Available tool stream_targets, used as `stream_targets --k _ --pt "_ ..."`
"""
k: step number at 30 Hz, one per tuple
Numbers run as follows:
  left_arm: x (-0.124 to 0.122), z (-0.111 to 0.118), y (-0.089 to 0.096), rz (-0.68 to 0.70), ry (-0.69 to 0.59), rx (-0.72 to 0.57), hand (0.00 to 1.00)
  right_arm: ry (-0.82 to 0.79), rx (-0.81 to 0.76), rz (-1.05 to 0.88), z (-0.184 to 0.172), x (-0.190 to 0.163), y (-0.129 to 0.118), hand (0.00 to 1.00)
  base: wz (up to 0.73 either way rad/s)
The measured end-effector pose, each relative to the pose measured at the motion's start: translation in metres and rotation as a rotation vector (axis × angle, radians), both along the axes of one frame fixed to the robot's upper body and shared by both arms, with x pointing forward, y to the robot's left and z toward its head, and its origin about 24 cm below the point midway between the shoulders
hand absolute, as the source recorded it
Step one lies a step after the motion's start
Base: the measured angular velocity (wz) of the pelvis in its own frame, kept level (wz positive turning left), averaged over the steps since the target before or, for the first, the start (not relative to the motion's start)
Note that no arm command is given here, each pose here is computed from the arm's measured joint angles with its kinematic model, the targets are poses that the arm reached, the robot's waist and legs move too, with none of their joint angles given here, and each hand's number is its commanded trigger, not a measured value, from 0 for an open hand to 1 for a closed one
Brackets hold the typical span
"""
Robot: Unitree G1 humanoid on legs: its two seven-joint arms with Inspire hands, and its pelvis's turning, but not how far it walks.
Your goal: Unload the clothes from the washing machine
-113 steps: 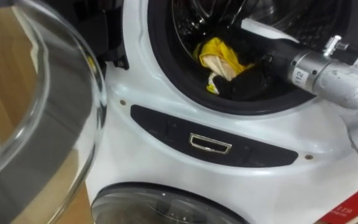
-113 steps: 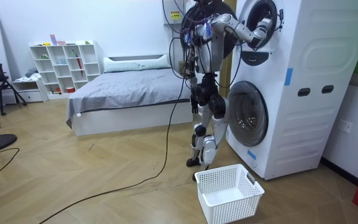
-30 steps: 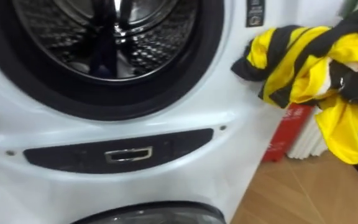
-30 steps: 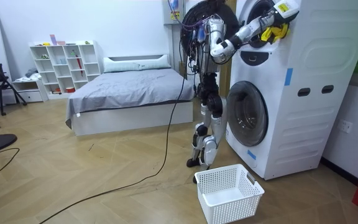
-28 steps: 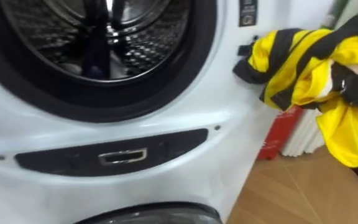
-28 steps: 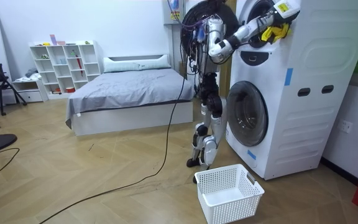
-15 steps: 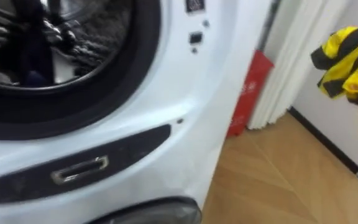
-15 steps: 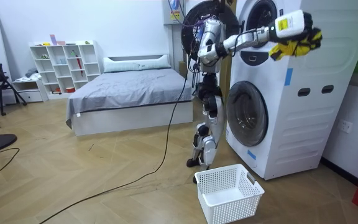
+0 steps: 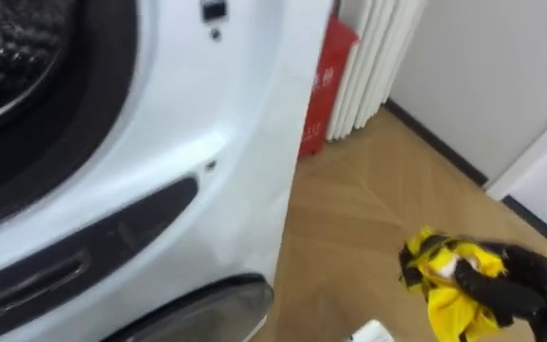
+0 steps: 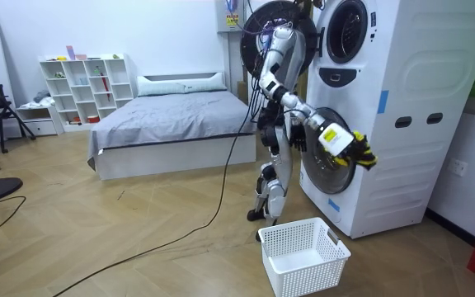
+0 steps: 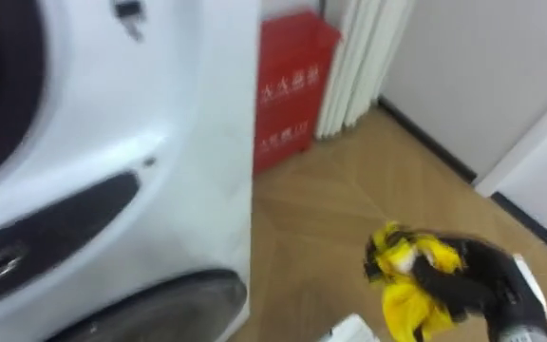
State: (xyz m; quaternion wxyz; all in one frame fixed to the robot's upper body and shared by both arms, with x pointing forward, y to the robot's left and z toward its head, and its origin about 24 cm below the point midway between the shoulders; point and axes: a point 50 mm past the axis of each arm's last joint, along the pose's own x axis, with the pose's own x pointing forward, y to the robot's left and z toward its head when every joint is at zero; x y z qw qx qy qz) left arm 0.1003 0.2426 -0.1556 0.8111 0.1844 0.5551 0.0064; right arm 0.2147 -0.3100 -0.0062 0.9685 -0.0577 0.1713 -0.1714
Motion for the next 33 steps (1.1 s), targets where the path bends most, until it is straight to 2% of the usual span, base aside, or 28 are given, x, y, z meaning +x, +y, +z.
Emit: stream_targets --k 6,11,17,25,26,27,33 --pt "0.006 0.001 -0.003 -0.025 -0.028 0.01 0.0 0.014 -0.001 -0.041 -0.013 0.005 -0.004 1.0 -0.04" --pt "0.014 0.002 -0.007 -0.013 -0.053 0.004 0.0 0.144 0.017 -0.104 -0.041 -0.012 -0.009 1.0 -0.05" --pt "0.03 0.005 -0.012 -0.019 -0.084 -0.009 0.0 0.162 0.003 -0.159 -0.046 -0.016 -0.013 1.0 -0.01" --pt "0.037 0.005 -0.022 -0.026 -0.1 -0.036 0.0 0.15 0.003 -0.178 -0.044 -0.006 -0.011 1.0 -0.01" --pt "0.037 0.005 -0.024 -0.039 -0.099 -0.038 0.0 0.151 -0.001 -0.183 -0.044 -0.006 -0.011 0.6 0.0" --pt "0.037 0.005 -0.025 -0.04 -0.1 -0.041 0.0 0.149 -0.003 -0.185 -0.044 -0.006 -0.011 0.0 0.0" --pt "0.039 0.005 -0.032 -0.038 -0.11 -0.057 0.0 0.141 -0.03 -0.225 -0.043 -0.007 -0.013 0.0 0.0"
